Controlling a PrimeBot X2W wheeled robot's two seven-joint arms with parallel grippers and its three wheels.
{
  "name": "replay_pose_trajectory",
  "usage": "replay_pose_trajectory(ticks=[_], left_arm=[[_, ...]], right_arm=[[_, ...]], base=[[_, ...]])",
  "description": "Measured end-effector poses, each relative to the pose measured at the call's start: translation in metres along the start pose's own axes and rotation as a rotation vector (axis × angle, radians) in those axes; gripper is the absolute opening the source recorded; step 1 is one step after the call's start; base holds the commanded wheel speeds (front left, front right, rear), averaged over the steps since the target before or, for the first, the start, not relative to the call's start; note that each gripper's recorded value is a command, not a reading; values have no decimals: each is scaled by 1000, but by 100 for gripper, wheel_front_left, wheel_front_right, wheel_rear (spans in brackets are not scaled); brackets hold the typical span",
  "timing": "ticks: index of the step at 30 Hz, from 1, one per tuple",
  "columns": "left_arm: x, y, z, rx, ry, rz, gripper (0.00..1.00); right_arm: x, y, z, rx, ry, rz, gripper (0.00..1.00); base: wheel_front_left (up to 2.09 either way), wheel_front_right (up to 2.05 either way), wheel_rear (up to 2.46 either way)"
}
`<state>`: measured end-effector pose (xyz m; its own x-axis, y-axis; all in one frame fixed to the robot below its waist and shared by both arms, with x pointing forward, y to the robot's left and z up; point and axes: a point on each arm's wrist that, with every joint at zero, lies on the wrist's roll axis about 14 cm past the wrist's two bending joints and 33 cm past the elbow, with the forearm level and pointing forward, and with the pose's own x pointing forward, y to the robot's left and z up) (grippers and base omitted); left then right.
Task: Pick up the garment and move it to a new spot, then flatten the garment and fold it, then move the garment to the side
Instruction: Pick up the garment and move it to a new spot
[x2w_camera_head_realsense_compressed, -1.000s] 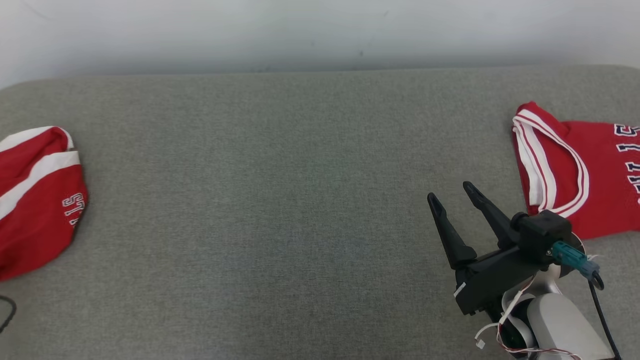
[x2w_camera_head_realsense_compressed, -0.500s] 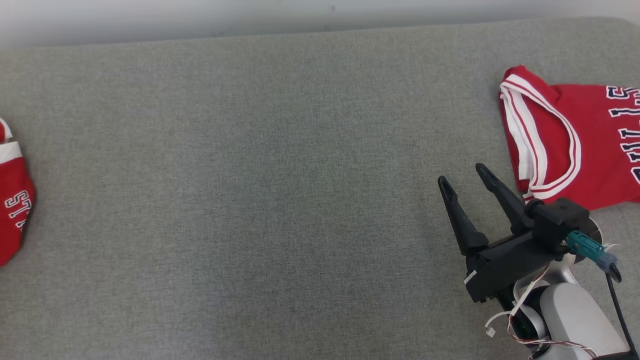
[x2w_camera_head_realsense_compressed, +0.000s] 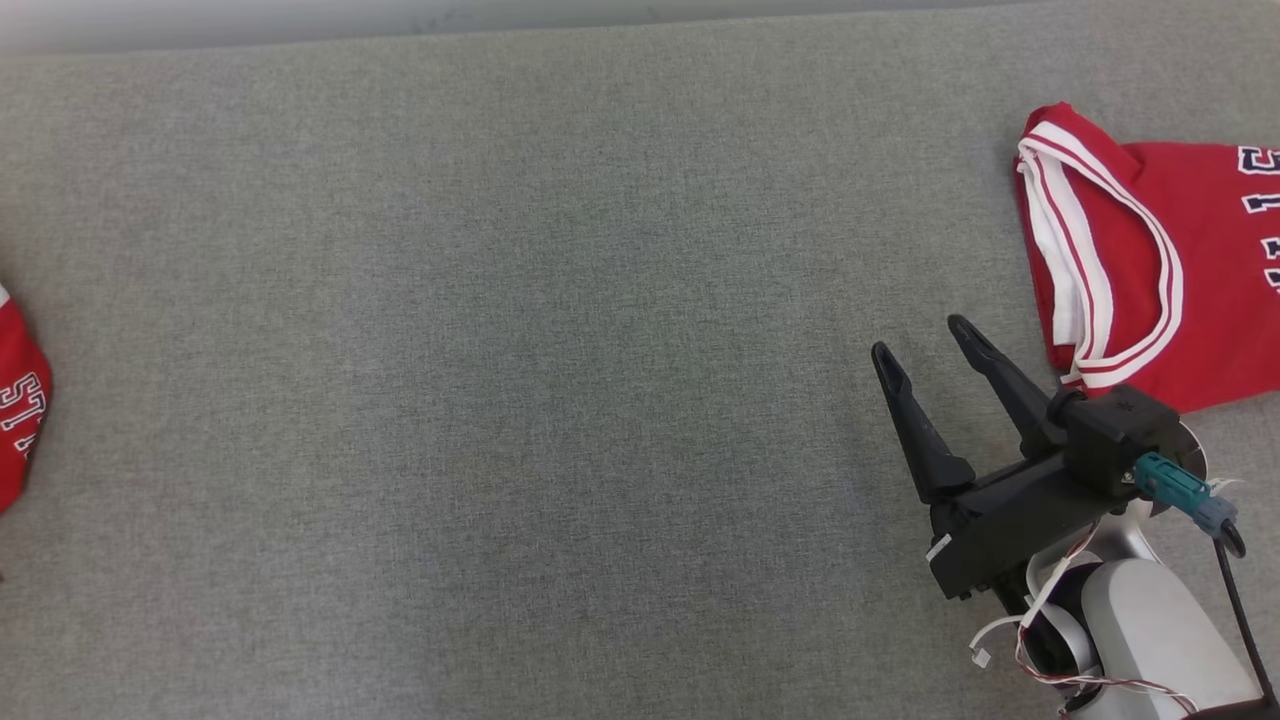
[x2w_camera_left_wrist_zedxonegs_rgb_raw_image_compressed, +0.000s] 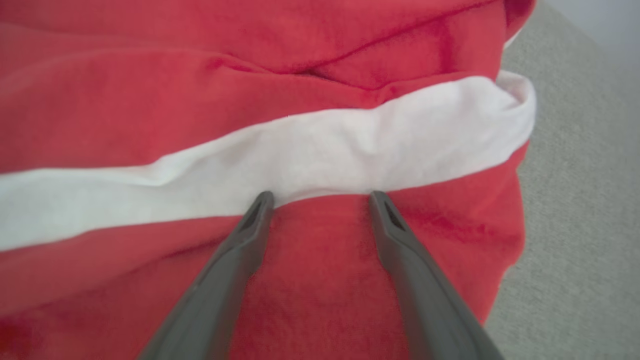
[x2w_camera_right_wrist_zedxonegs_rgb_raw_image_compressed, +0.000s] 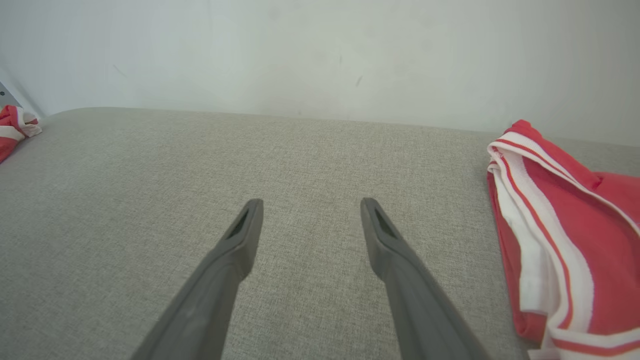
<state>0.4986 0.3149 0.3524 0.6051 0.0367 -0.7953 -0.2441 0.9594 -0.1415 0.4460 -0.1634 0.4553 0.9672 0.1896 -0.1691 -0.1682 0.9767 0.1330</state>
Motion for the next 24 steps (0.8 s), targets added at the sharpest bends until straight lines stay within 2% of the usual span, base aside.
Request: replay_pose_trajectory(ticks=[3, 4, 5, 6, 11, 18, 21, 24], left_arm=[[2, -1, -6, 0, 45, 4, 100], [2, 0, -6, 8, 47, 7, 85], [2, 0, -5, 25, 40, 10, 28], [2, 0, -4, 30, 32, 10, 0], [-2, -8, 7, 69, -19, -9, 0], [-21, -38, 53, 83, -221, -115, 0], [-38, -44, 77, 135, -313, -142, 0], [-56, -53, 98, 238, -410, -156, 0]], right_arm=[[0, -2, 1, -4, 0, -4, 100], [0, -2, 1, -5, -1, -4, 100], [0, -2, 1, -6, 0, -4, 100], [0, -2, 1, -6, -1, -4, 100], [1, 1, 2, -7, -2, 3, 100], [0, 8, 7, -1, -19, 18, 100], [-1, 13, 10, 5, -29, 27, 100], [-4, 16, 14, 14, -43, 31, 100]], base=[[0, 0, 0], [0, 0, 0], [0, 0, 0], [0, 0, 0], [0, 0, 0], [0, 0, 0], [0, 0, 0], [0, 0, 0]])
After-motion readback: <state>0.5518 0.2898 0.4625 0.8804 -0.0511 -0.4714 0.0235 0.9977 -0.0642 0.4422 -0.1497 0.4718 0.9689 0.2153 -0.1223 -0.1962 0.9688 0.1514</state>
